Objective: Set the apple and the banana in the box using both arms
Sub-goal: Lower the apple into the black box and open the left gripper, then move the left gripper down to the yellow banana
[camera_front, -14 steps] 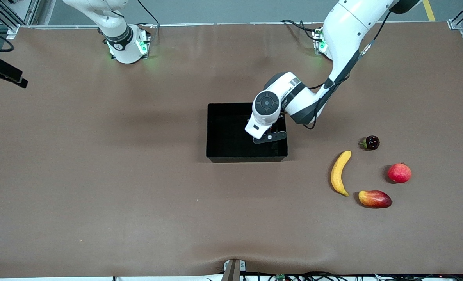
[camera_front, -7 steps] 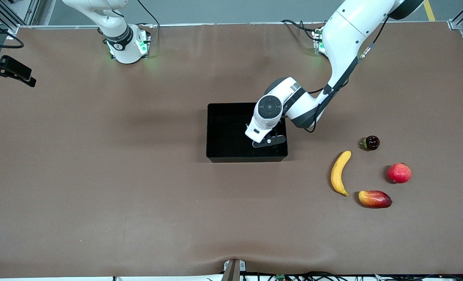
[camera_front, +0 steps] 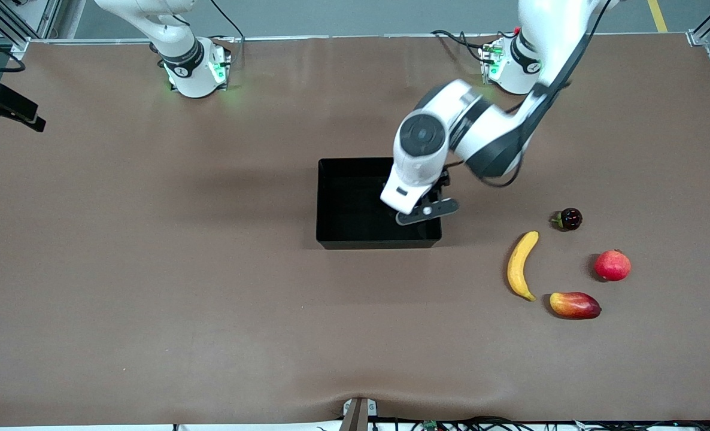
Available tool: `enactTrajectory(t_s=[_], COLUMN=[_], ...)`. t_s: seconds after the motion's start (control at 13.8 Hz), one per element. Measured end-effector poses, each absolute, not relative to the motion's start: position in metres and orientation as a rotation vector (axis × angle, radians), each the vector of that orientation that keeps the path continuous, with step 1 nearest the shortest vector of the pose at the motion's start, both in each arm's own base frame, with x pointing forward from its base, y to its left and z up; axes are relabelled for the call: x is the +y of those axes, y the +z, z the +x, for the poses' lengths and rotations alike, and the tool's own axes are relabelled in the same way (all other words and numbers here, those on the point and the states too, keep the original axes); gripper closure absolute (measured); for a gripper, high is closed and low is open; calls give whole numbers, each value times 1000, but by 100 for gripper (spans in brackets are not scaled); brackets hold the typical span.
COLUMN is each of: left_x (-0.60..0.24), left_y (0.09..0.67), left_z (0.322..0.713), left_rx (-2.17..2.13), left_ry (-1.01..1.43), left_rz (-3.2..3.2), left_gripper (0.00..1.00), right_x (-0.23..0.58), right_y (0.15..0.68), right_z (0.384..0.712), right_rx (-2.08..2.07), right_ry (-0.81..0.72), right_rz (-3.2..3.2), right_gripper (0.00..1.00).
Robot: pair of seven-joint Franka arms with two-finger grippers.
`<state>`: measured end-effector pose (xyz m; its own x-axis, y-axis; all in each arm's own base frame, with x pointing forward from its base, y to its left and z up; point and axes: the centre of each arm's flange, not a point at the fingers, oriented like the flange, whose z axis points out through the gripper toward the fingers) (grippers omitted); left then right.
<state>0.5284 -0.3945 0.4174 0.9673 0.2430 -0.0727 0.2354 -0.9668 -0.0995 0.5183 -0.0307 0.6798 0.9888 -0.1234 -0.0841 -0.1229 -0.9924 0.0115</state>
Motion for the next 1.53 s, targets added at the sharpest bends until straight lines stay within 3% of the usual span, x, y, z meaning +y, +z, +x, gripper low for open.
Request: enactTrajectory(t_s=[0.15, 0.29, 0.73, 1.09, 1.53], left_x=[-351, -292, -162, -139, -127], left_y=[453, 449, 349, 262, 205], left_z=[553, 586, 641, 653, 644], left_rx=[-407, -311, 118, 295, 329], left_ry=[83, 110, 233, 206, 162], left_rz=[-3030, -3045, -3122, -3039, -3067], left_gripper=[0, 0, 0, 0, 0], right_x=[-42, -43, -45, -45, -47], right_y=[680, 679, 679, 678, 678], right_z=[518, 518, 518, 517, 516], right_rx=[-212, -181, -116, -117, -122], right_ry=[-134, -134, -140, -145, -161], right_rz=[3129, 3132, 3137, 3137, 3137], right_gripper=[0, 0, 0, 0, 0])
